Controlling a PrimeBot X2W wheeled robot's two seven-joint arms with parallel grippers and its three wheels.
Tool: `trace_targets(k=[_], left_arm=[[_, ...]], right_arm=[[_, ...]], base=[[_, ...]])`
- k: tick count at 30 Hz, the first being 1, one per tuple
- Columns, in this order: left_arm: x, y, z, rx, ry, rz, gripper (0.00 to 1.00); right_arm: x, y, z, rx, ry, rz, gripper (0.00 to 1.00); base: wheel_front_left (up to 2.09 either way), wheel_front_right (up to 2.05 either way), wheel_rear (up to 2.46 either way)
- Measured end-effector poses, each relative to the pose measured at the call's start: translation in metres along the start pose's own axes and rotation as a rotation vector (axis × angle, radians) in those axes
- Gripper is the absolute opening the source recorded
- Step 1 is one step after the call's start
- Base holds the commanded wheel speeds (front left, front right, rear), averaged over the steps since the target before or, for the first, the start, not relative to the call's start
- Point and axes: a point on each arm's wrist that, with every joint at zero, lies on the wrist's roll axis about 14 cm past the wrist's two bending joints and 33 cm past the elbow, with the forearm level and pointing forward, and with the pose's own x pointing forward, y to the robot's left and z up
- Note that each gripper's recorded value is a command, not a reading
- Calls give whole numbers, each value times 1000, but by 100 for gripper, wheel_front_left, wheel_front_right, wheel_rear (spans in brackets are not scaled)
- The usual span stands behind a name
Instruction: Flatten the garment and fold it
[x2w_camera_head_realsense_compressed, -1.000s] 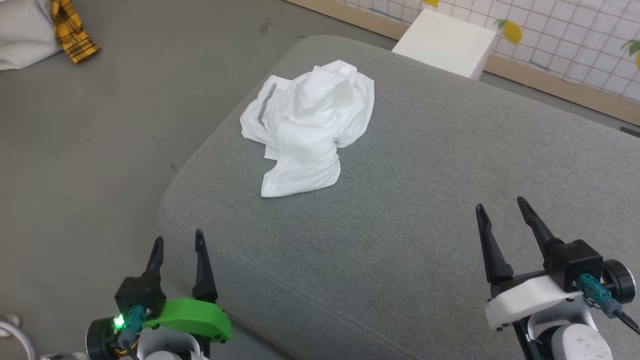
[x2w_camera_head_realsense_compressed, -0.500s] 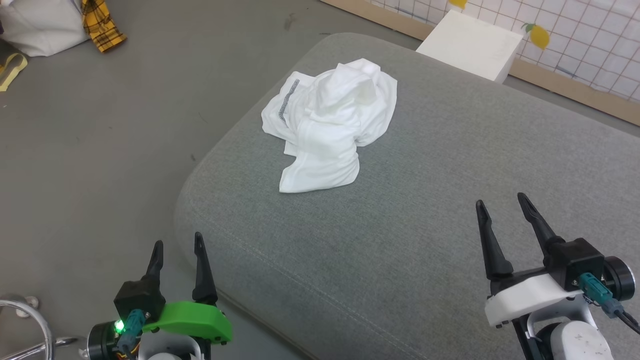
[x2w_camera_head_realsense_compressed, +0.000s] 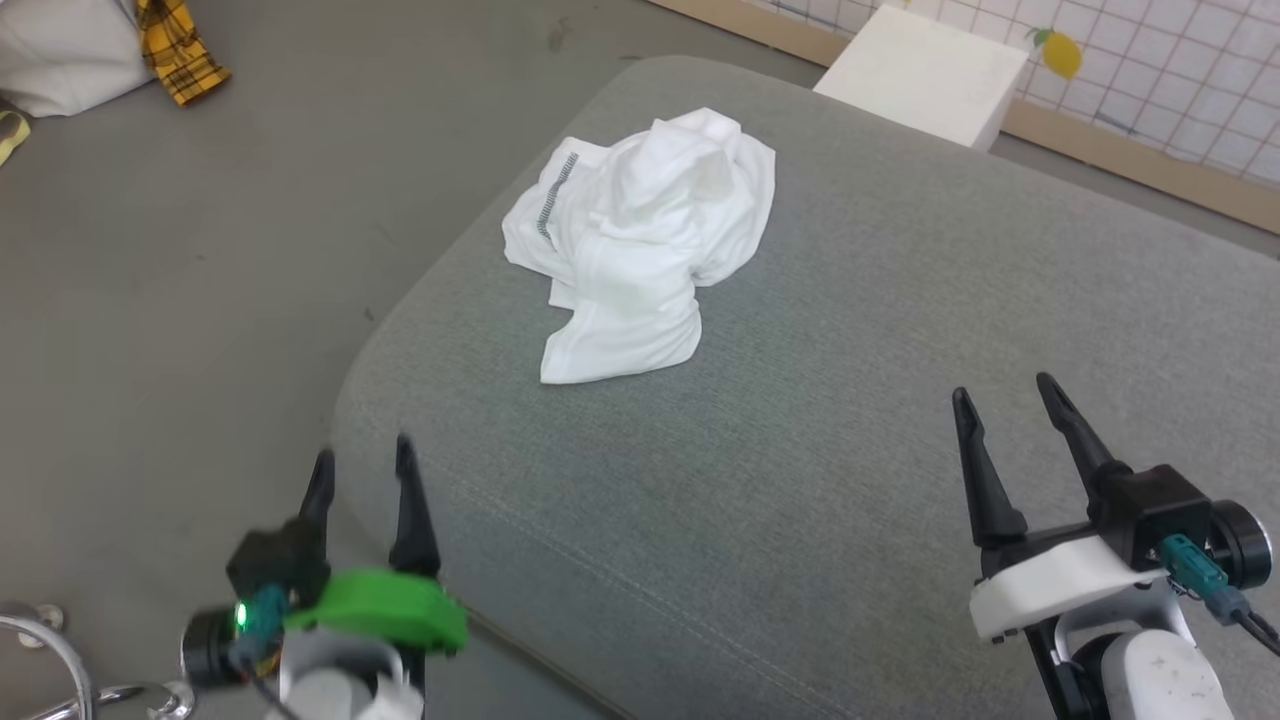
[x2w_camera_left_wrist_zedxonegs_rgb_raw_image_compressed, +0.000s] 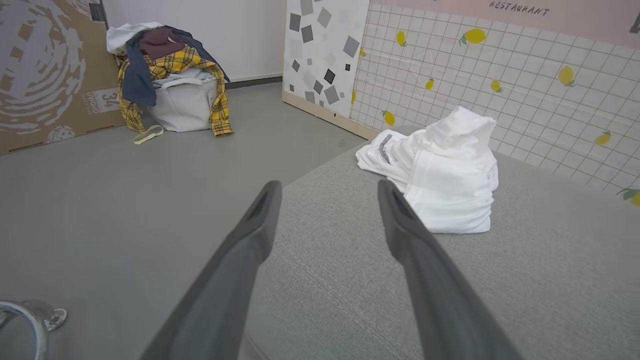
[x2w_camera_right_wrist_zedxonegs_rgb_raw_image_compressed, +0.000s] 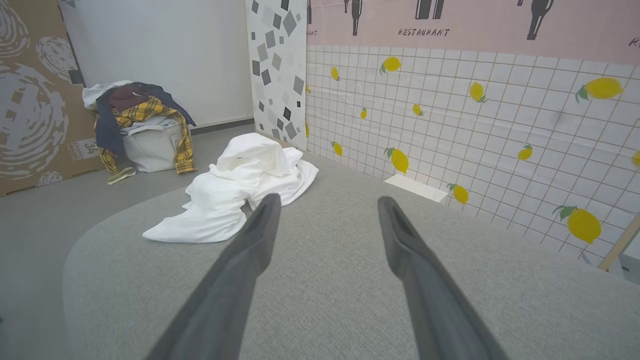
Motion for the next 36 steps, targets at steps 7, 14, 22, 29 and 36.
trace_targets(k=[7, 14, 22, 29, 36], left_arm=[[68, -46, 44, -15, -35, -184, 100], [138, -91, 73, -23, 25, -315, 100], [201, -127, 50, 48, 227, -378, 100], [233, -146, -18, 87, 491, -378, 100], [228, -142, -117, 125, 851, -271, 100]], right_arm=[[5, -15, -1, 8, -10, -33, 100], [15, -39, -2, 2, -31, -81, 100], [21, -79, -26, 17, -16, -165, 100], [13, -115, -63, 35, 29, -249, 100], [-6, -146, -99, 49, 89, -332, 100]], base=[[0, 0, 0], [0, 0, 0], [0, 0, 0], [0, 0, 0], [0, 0, 0]])
